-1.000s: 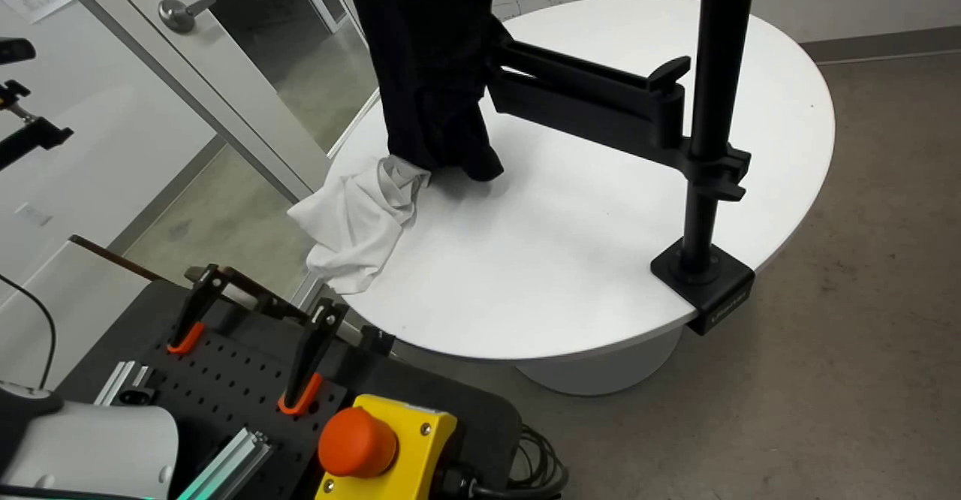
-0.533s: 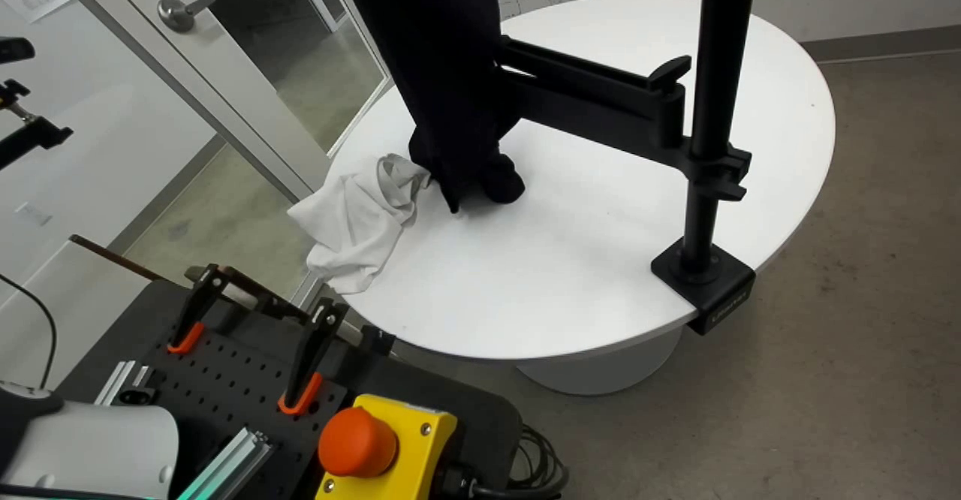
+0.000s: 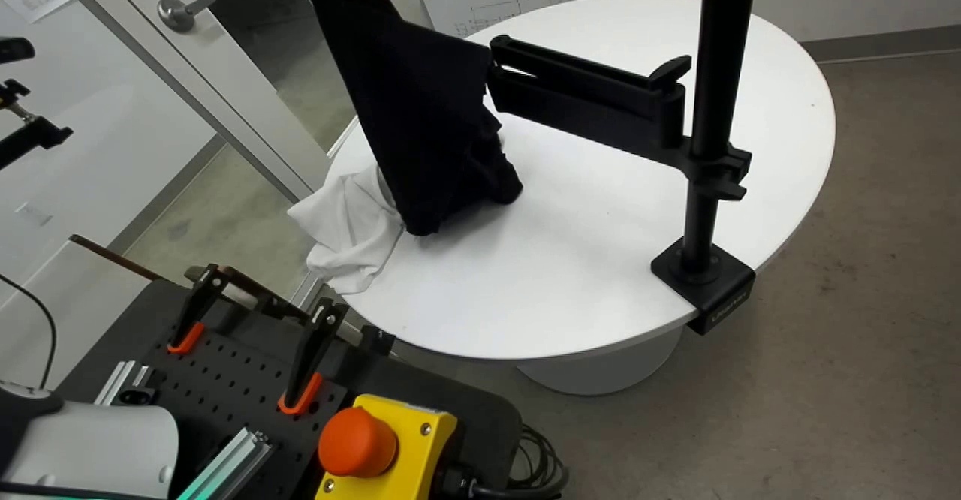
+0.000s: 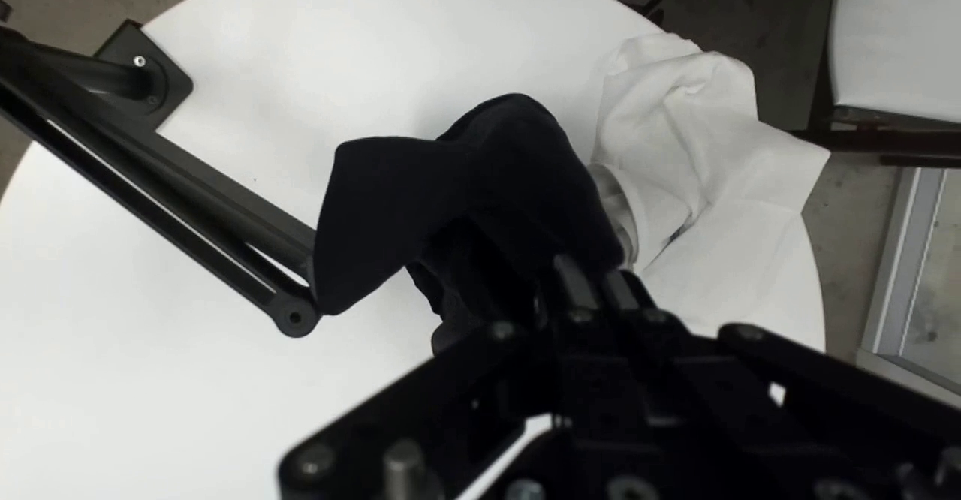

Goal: Pick up the black cloth from the tripod and put it on the table.

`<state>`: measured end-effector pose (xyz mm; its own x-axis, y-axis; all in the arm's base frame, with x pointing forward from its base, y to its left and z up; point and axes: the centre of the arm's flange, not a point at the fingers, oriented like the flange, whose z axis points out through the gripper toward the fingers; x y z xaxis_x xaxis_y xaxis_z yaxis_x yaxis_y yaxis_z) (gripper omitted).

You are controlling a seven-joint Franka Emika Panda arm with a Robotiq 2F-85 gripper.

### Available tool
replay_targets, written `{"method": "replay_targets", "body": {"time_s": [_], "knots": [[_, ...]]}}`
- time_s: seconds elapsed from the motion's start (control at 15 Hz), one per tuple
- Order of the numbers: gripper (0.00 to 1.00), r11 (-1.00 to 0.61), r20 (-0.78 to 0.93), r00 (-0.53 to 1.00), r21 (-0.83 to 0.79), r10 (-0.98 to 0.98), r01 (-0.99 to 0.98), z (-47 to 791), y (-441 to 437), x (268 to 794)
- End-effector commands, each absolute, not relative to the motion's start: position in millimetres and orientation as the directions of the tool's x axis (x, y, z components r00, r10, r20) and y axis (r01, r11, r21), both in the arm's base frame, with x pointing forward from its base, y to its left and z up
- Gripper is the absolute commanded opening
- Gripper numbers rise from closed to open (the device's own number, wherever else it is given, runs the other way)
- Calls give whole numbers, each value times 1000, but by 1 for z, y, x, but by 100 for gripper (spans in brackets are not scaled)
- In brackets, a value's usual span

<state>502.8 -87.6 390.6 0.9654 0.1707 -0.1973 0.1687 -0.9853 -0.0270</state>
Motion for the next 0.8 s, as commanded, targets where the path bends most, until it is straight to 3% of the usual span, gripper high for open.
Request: {"method": "replay_targets", "body": {"time_s": [0.0, 0.6, 0.67, 0.73], "knots": [[1, -977, -189, 958, -39, 214, 211, 373, -60, 499], [1, -995, -70, 994, -41, 88, 86, 354, -39, 545], [29, -997, -63, 996, -38, 70, 67, 353, -40, 548], [31, -998, -59, 997, -38, 56, 54, 353, -41, 550]]}}
